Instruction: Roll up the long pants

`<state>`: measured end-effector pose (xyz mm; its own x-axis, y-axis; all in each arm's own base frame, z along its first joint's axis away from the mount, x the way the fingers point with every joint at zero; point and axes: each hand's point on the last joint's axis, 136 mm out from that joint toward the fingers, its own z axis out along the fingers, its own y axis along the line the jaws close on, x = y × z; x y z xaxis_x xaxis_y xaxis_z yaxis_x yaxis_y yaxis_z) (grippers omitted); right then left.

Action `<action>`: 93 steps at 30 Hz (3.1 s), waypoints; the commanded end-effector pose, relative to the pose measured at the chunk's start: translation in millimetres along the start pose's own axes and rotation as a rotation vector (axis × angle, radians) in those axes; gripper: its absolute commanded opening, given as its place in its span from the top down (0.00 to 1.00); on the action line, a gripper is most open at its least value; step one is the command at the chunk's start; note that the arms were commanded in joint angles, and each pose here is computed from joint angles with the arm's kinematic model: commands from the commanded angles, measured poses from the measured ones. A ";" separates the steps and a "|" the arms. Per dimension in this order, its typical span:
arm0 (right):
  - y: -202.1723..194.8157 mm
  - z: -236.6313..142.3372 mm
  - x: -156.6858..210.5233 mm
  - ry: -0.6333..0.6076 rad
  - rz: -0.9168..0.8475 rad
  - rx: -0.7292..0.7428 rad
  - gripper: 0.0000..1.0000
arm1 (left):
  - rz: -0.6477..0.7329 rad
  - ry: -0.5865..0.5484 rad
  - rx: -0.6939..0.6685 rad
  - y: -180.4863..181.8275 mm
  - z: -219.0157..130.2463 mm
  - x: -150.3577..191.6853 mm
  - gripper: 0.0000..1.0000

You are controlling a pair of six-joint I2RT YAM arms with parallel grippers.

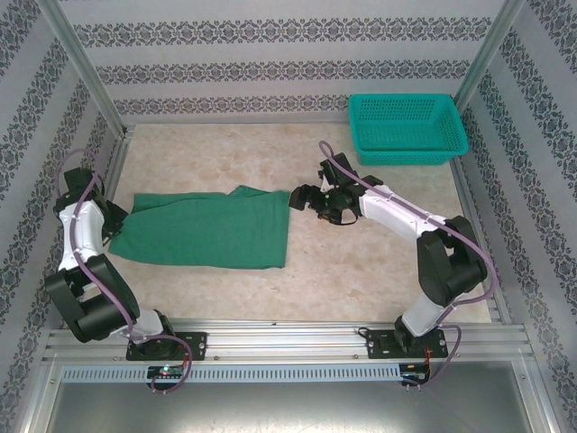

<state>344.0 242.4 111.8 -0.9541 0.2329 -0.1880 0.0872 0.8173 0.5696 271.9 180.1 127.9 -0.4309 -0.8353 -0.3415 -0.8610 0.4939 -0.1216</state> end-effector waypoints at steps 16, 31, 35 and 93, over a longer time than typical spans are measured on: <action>30.7 74.4 10.5 0.176 -0.099 -0.013 0.08 | 0.066 -0.135 0.060 -35.5 -25.2 -19.0 0.50; 16.2 115.2 -42.7 0.139 -0.104 0.067 0.56 | 0.236 0.082 0.109 -91.8 48.5 57.5 0.58; -7.9 112.6 -45.4 0.142 -0.055 0.101 1.00 | 0.317 0.127 0.046 -116.1 83.3 65.5 0.68; -88.9 -72.9 54.9 -0.184 -0.023 0.133 0.12 | 1.949 -0.190 0.195 -84.9 -111.6 403.4 0.19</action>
<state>259.2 137.4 102.7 -0.8839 0.3036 -0.3556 0.1346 0.8935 0.4284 148.8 -241.8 118.2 -0.5543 0.7868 -0.2714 0.6983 0.6170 0.3629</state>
